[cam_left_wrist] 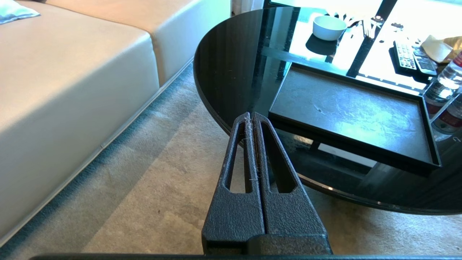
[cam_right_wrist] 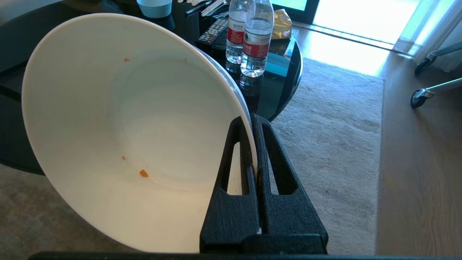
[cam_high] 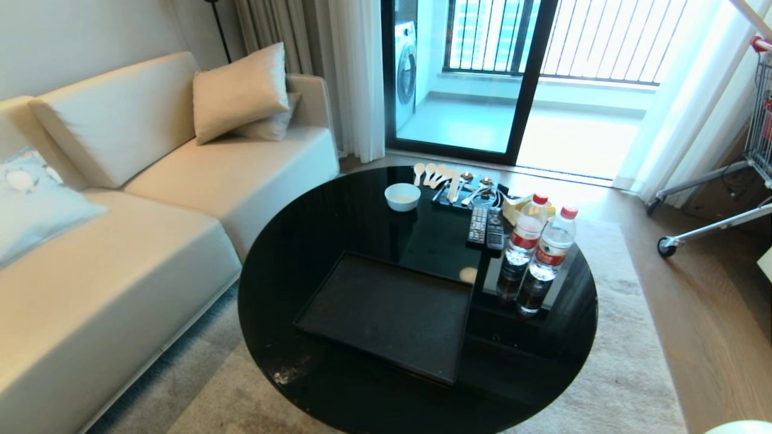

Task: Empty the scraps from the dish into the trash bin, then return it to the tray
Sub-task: Put the bowl back to the table

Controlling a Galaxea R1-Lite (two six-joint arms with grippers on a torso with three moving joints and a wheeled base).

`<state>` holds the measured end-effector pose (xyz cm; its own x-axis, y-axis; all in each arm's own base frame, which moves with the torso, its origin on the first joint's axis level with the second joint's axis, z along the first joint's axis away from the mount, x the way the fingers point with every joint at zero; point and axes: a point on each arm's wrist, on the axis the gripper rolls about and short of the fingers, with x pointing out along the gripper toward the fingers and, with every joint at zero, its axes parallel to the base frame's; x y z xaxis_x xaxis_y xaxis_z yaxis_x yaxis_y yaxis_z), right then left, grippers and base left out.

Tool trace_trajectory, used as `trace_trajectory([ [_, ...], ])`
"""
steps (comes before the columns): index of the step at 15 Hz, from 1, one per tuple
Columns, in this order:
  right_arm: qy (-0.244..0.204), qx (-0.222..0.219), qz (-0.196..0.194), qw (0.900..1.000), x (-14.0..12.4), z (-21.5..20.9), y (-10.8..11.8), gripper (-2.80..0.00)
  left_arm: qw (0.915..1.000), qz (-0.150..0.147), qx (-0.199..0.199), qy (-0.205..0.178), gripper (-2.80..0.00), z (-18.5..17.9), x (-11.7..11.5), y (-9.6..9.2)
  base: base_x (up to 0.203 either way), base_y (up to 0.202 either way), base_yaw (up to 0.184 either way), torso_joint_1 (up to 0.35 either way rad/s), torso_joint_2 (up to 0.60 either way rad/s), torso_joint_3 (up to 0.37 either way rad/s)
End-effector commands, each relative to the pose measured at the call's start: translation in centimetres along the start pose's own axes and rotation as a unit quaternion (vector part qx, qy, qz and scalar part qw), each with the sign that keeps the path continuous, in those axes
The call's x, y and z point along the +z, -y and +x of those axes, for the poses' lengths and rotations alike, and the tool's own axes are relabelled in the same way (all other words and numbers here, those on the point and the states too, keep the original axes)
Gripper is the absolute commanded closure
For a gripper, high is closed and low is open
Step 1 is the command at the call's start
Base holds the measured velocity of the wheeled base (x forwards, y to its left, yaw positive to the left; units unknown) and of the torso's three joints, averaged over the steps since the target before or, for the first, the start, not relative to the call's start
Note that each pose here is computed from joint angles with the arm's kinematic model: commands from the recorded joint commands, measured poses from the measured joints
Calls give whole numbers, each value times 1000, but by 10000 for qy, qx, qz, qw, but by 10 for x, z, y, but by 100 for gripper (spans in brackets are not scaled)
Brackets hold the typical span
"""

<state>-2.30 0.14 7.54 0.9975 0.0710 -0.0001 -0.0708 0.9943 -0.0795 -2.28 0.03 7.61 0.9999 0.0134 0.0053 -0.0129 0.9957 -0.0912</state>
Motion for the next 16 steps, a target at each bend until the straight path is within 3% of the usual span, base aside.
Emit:
trace_trajectory([
  [1, -7, 6, 0, 10000, 0, 0, 0, 0, 10000, -4, 2, 4, 0, 0, 0, 0, 0, 0, 0, 0, 0, 0],
  [4, -91, 5, -104, 9999, 0, 0, 0, 0, 10000, -4, 2, 4, 0, 0, 0, 0, 0, 0, 0, 0, 0, 0],
  [7, 14, 63, -601, 9982, 8, -1, 0, 0, 10000, -4, 2, 4, 0, 0, 0, 0, 0, 0, 0, 0, 0, 0],
  [9, -34, 410, -616, 9973, 26, 1, 0, 0, 10000, -4, 2, 4, 0, 0, 0, 0, 0, 0, 0, 0, 0, 0],
  [13, -651, 723, -770, 9923, 68, 28, 5, 0, 10000, -4, 2, 4, 0, 0, 0, 0, 0, 0, 0, 0, 0, 0],
  [16, -1168, 897, -989, 9841, 104, 76, 10, 0, 10000, -4, 2, 4, 0, 0, 0, 0, 0, 0, 0, 0, 0, 0],
])
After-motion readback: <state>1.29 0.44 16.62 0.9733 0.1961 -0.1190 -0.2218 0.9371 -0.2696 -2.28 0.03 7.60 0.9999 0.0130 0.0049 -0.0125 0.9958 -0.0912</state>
